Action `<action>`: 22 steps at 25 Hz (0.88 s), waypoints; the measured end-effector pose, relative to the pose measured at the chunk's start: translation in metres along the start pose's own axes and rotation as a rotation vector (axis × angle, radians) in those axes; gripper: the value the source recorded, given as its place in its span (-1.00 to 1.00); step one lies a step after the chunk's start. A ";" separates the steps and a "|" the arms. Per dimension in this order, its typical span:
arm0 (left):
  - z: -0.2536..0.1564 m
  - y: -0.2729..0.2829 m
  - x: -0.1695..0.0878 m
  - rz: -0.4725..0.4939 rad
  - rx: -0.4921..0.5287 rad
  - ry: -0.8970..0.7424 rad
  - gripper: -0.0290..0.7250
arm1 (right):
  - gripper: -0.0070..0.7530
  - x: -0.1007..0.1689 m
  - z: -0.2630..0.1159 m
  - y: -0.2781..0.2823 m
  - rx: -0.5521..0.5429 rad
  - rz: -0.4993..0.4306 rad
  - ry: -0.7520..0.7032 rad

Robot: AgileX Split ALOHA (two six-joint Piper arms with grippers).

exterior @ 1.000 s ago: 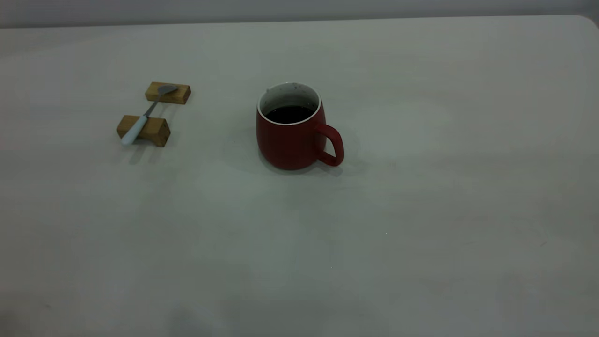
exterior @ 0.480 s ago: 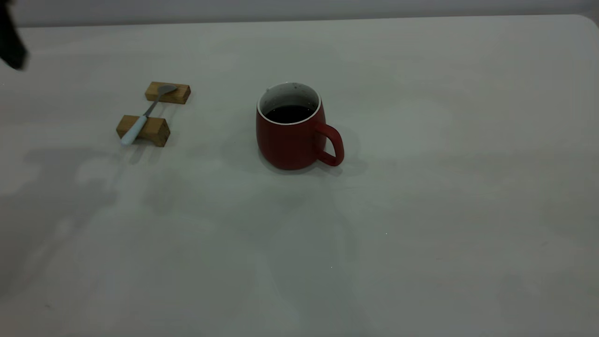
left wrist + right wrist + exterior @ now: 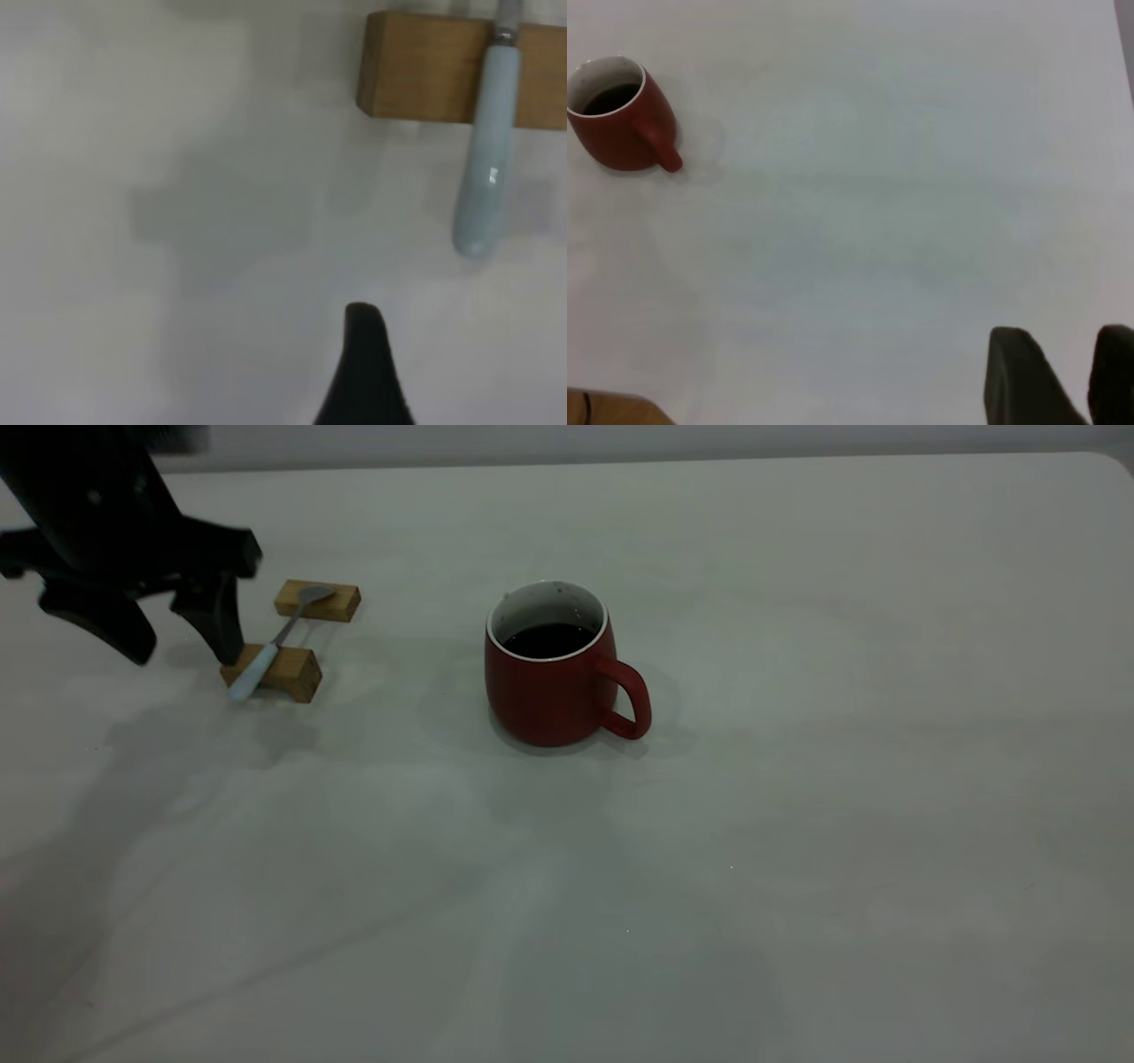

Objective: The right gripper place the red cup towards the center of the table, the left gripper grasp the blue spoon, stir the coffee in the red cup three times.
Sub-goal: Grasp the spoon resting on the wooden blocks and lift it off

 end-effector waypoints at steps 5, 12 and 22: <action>0.003 -0.024 -0.001 -0.004 -0.016 -0.002 0.70 | -0.38 0.000 0.000 0.000 0.000 0.000 0.000; 0.009 -0.052 -0.010 -0.004 0.001 -0.031 0.65 | -0.38 0.000 0.000 0.000 0.000 0.000 0.000; 0.012 -0.056 -0.014 -0.025 -0.005 0.003 -0.49 | -0.38 0.000 0.000 0.000 0.000 0.000 0.000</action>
Point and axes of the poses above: a point on each arm's last joint axis where the gripper is mounted, y pointing back along that axis away from the gripper, x along the wrist's bending axis when the last joint is at zero, z = x × y, the point moved 3 cm from there along -y, pointing out along that axis toward the gripper, and after that the axes turned 4 degrees about y, right-handed, at the moved point
